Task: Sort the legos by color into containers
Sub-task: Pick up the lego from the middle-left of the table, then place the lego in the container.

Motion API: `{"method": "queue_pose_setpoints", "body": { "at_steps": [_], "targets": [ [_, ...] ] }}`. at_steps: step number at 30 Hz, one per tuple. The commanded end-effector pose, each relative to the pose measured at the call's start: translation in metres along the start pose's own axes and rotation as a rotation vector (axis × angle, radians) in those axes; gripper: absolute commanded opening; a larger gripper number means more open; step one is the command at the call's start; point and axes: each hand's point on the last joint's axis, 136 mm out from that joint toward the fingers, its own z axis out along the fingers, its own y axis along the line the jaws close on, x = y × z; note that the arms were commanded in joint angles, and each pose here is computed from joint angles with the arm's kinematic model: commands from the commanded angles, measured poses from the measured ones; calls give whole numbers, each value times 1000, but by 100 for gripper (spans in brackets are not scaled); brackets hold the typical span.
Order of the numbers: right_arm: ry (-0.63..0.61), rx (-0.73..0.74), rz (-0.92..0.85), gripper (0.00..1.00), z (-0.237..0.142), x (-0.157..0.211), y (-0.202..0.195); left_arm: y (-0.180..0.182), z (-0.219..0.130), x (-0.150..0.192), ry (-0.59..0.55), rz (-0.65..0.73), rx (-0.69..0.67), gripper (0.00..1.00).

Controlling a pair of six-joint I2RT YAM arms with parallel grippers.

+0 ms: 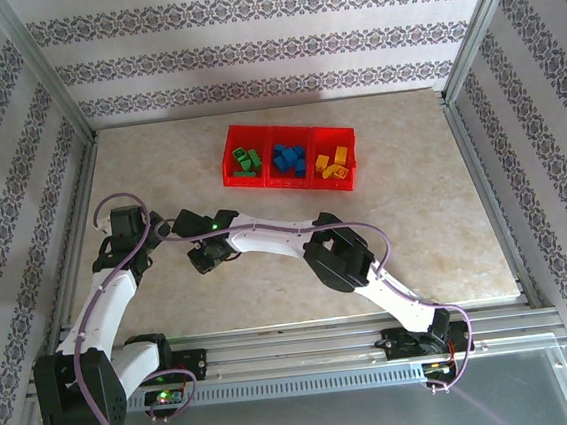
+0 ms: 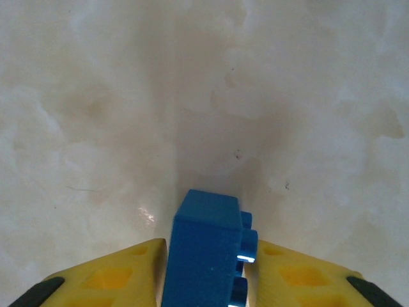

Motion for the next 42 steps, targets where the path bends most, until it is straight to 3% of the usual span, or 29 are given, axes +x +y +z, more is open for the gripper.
{"method": "queue_pose_setpoints", "body": {
  "at_steps": [1, 12, 24, 32, 42],
  "targets": [
    [3, 1, -10, 32, -2, -2, 2, 7, 1, 2, 7, -7, -16, 100],
    [-114, 50, 38, 27, -57, -22, -34, 3, -1, 0, 14, 15, 3, 100],
    [-253, 244, 204, 27, -134, -40, -163, -12, -11, -5, 0, 16, 92, 100],
    [-270, 320, 315, 27, -134, -46, -234, -20, -9, -3, 16, 21, 135, 100],
    [-242, 324, 387, 27, -116, -53, -279, -23, -8, -2, 26, 30, 146, 100]
  ]
}}
